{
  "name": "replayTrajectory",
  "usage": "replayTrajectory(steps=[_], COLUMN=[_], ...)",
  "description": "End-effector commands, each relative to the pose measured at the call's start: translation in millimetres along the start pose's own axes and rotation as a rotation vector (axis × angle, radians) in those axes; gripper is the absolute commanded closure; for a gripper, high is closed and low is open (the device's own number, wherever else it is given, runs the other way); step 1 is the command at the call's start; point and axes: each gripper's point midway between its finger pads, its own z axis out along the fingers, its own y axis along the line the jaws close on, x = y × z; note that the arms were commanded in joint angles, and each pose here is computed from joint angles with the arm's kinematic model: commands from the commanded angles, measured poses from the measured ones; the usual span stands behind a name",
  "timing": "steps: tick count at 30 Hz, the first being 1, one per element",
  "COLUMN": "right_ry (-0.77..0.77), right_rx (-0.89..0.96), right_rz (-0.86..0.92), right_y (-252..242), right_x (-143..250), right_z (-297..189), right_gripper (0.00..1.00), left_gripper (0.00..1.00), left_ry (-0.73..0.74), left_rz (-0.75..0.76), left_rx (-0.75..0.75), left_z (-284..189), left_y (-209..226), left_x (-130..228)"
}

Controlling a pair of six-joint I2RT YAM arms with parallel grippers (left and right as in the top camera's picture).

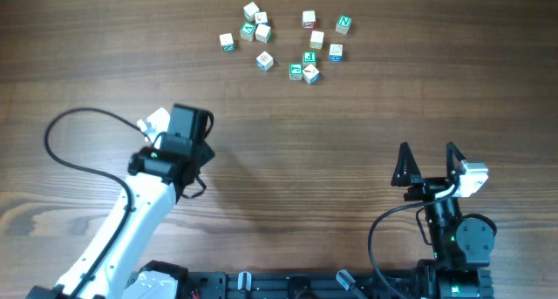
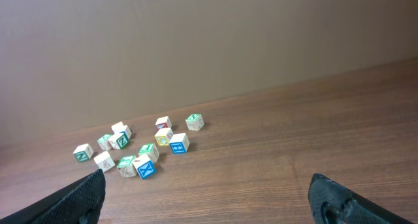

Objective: Form a circle
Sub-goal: 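Carry the red M block left and place it on the table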

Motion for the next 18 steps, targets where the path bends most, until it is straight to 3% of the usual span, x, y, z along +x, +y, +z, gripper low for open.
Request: replayTrajectory(steps=[1, 5, 9, 11, 13, 16, 18], right_ry=[-0.010, -0.010, -0.010, -0.010, -0.010, -0.010, -0.010], right_rx=[-0.001, -0.001, -0.001, -0.001, -0.001, -0.001, -0.001], right_rz=[0.007, 0.007, 0.007, 0.007, 0.007, 0.007, 0.007], right_y=[0.5, 0.5, 0.5, 0.5, 0.5, 0.5, 0.5], right_x=[-1.9, -1.9, -1.9, -1.9, -1.9, -1.9, -1.9], right_z=[-0.3, -0.3, -0.3, -0.3, -0.3, -0.3, -0.3], right_gripper=[0.00, 0.00, 0.00, 0.00, 0.00, 0.00, 0.00], left_gripper=[0.74, 0.73, 0.62, 0.63, 0.69, 0.68, 0.68], left_ry=[-0.027, -0.096, -0.071, -0.017, 0.024, 0.109, 0.122], left_rz=[-0.041, 0.004, 0.162, 0.105, -0.056, -0.175, -0.160], left_rx=[-0.011, -0.005, 0.019, -0.035, -0.111, -0.052, -0.001], left_z=[9.5, 20.7, 53.9, 63.6, 67.1, 72.9, 74.1], left_y=[4.4, -6.3, -25.1, -4.9, 24.6, 33.7, 28.0], left_x=[1.1, -13.9, -11.7, -9.2, -11.1, -14.4, -17.6])
